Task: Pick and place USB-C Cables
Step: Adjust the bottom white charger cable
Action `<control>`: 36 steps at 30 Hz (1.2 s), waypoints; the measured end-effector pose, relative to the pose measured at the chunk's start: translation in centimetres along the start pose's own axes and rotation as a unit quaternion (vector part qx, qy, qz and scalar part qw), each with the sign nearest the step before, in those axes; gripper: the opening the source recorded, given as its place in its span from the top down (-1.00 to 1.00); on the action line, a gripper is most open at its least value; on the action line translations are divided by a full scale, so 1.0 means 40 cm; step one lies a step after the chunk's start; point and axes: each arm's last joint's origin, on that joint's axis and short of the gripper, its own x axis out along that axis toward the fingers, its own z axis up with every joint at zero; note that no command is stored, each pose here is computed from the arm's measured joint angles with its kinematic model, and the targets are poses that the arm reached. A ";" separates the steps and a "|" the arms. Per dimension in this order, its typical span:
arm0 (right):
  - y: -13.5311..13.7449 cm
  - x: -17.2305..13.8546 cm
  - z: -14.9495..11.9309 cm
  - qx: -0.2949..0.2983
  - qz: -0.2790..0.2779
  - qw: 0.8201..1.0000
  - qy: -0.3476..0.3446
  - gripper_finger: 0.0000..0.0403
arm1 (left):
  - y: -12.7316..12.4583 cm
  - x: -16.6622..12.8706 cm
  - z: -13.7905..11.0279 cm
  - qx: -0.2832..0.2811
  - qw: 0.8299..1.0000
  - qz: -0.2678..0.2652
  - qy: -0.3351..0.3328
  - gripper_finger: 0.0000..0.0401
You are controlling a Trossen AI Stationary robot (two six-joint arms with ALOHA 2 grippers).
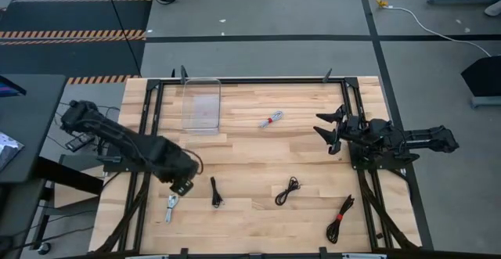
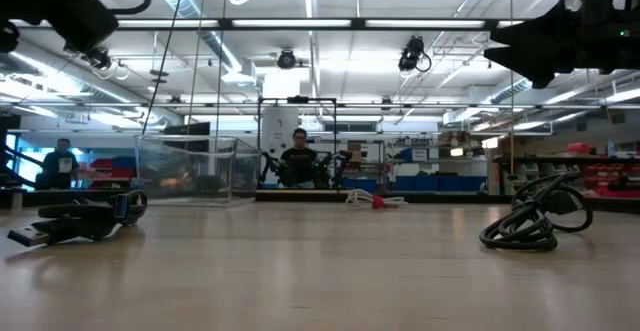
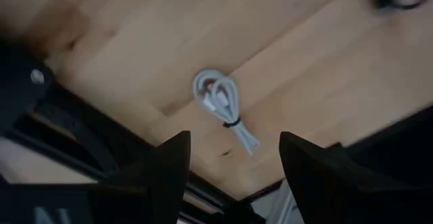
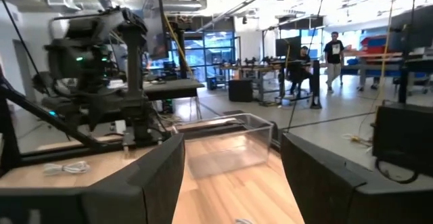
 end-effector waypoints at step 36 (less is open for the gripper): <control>0.020 -0.006 -0.040 0.048 0.141 0.985 0.088 -0.24 | -0.127 0.264 -0.120 -0.233 0.967 0.074 -0.065 -0.16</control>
